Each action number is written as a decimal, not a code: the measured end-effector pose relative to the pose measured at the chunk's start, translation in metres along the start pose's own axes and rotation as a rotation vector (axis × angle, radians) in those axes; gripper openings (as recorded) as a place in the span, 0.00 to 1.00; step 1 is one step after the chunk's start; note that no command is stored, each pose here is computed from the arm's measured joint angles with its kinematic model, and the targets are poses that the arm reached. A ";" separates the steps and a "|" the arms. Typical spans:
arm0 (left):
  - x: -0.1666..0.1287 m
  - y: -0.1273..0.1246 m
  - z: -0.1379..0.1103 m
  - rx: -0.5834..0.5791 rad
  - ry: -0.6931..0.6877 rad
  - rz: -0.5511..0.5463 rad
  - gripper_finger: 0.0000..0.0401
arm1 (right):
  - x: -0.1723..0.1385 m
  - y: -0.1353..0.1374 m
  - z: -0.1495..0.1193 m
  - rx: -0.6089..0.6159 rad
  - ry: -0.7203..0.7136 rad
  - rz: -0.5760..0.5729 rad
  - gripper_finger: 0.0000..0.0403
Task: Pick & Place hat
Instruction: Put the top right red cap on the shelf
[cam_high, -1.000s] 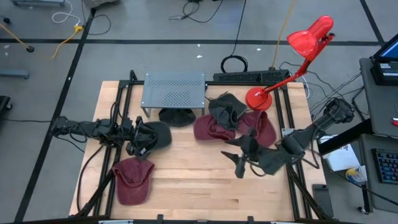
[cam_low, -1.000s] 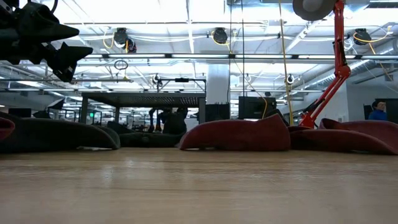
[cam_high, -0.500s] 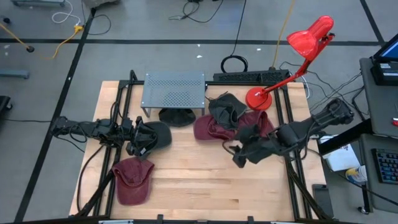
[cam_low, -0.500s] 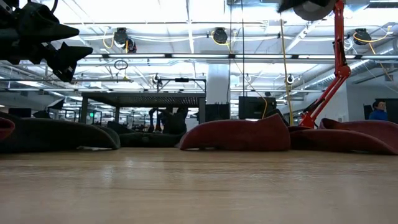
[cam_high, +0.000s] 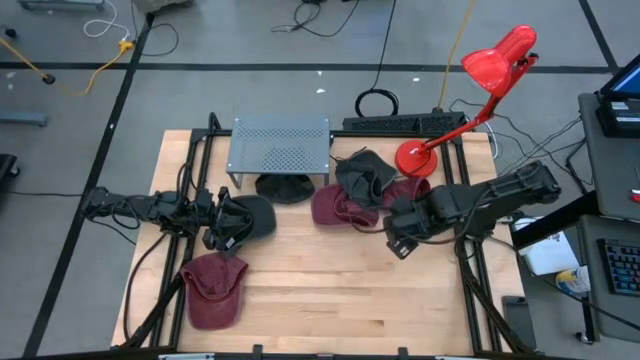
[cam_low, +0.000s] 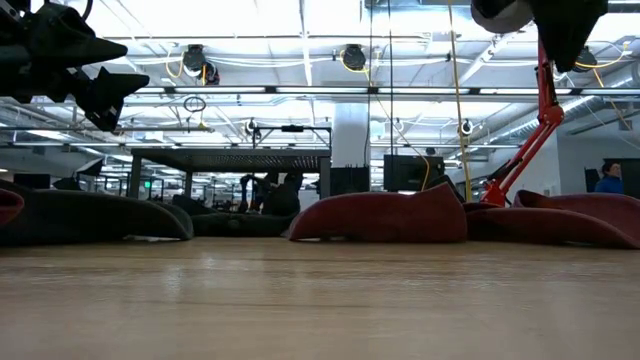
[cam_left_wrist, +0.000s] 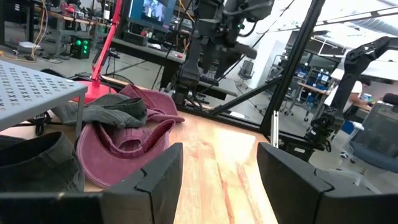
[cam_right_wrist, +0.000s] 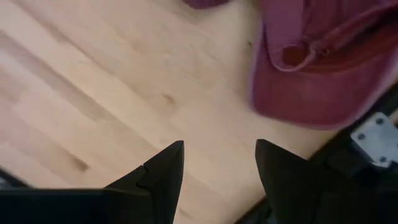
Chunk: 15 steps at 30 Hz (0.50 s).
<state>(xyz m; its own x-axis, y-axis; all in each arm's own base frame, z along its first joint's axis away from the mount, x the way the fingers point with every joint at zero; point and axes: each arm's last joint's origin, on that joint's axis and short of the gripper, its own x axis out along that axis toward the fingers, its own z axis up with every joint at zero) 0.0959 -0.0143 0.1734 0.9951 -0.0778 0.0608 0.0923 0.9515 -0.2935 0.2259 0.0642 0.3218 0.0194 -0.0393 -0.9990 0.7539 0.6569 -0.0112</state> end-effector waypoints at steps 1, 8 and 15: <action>0.000 0.000 0.000 0.000 0.000 0.000 0.53 | 0.001 -0.001 0.001 0.002 0.010 -0.023 0.48; 0.000 0.000 0.000 0.000 -0.001 0.000 0.53 | 0.006 -0.005 0.008 0.015 0.033 -0.076 0.48; 0.000 0.000 0.000 0.000 0.000 0.000 0.53 | 0.012 -0.005 0.010 0.031 -0.033 -0.115 0.48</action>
<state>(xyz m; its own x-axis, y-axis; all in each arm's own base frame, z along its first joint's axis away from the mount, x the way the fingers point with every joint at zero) 0.0959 -0.0143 0.1735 0.9951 -0.0775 0.0612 0.0922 0.9515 -0.2936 0.2287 0.0531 0.3105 -0.0475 -0.1379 -0.9893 0.7722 0.6231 -0.1239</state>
